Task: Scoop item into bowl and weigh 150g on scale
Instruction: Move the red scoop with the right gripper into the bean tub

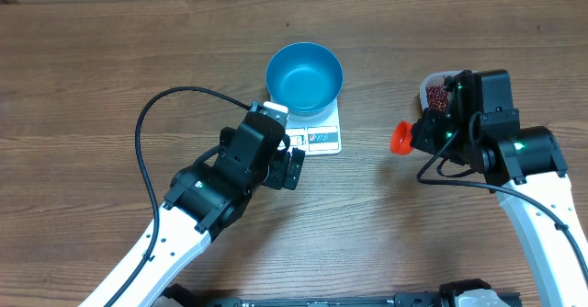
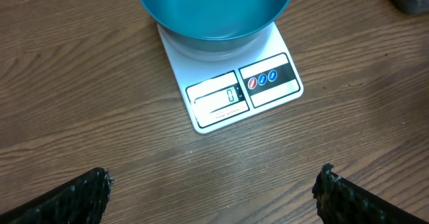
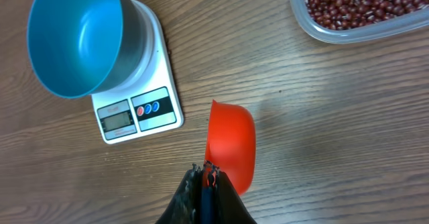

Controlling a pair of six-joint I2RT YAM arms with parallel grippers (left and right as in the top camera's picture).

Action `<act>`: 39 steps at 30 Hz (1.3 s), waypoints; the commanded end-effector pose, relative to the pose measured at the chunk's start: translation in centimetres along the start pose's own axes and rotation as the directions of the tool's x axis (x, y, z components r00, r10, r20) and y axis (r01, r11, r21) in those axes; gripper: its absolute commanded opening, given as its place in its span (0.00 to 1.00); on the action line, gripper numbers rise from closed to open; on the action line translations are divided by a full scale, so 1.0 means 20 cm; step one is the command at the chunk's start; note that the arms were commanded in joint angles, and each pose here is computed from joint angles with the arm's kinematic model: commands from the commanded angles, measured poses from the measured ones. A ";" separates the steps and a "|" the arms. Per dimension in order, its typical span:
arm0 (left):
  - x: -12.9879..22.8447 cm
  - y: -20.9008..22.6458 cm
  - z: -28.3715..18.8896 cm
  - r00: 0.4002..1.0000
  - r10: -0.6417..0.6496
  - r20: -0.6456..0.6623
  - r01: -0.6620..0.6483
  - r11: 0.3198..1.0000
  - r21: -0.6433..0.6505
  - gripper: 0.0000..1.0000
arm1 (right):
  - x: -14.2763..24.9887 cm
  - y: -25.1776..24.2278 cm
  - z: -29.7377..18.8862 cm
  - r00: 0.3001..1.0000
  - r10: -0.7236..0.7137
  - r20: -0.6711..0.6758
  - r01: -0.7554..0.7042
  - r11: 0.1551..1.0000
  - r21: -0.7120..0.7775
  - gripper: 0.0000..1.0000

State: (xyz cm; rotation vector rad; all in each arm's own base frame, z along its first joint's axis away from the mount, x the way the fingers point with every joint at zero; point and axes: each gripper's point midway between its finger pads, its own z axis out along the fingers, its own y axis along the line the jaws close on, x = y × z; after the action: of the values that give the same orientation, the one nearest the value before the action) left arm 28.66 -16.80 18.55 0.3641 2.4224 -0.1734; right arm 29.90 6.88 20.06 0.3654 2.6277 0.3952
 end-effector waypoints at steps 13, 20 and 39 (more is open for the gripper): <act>0.00 0.01 0.00 1.000 -0.014 0.003 0.014 1.000 -0.011 1.00 | -0.36 -0.40 -0.16 0.994 0.084 0.063 -0.094 0.980 0.173 0.04; 0.00 0.01 0.00 1.000 -0.014 0.002 0.014 1.000 -0.011 1.00 | -0.55 -0.54 0.04 0.998 0.017 0.053 -0.031 0.962 0.270 0.04; 0.00 0.01 0.00 1.000 -0.014 0.003 0.014 1.000 -0.011 1.00 | -0.65 -0.69 0.46 0.960 -0.269 -0.074 0.279 0.913 0.299 0.04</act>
State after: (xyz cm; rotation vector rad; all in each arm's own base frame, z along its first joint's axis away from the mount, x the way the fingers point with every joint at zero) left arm 28.61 -16.77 18.51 0.3643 2.4248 -0.1721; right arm 42.80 -7.53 13.79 0.1628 2.6904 -0.0644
